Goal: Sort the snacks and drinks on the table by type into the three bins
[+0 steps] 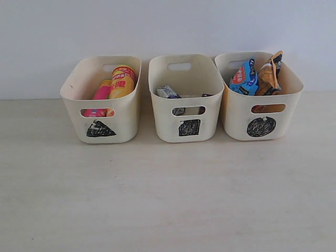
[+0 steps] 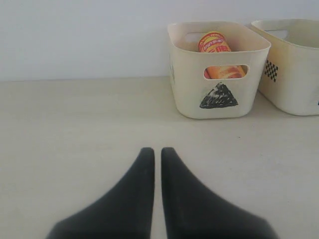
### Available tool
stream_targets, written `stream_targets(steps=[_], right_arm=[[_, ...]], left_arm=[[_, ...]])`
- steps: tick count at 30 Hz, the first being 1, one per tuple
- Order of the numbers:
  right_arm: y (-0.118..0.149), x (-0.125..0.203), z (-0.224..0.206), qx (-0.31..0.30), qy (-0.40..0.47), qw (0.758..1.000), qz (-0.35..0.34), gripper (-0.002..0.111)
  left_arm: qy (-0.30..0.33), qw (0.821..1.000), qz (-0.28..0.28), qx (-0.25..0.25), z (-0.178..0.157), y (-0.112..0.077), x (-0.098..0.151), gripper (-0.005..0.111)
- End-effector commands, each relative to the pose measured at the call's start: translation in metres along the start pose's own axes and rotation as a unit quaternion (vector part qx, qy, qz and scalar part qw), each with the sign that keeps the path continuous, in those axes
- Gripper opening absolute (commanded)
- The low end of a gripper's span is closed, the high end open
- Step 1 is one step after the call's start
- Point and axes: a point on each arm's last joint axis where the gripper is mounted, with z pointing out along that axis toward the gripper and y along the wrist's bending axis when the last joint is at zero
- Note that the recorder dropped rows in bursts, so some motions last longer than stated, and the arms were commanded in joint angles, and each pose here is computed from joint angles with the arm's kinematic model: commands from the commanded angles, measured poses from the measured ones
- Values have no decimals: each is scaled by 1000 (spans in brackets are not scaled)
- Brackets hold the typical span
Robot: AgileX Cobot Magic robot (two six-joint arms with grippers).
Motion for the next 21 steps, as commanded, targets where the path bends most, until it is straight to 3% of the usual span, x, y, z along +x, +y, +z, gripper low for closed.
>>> stream_targets(steps=[1, 21], right_arm=[[0, 1, 0, -1, -4, 1000, 0, 0], [0, 1, 0, -1, -4, 1000, 0, 0]], left_arm=[[6, 1000, 0, -2, 0, 0, 2, 4], [3, 1000, -2, -2, 0, 0, 1, 4]])
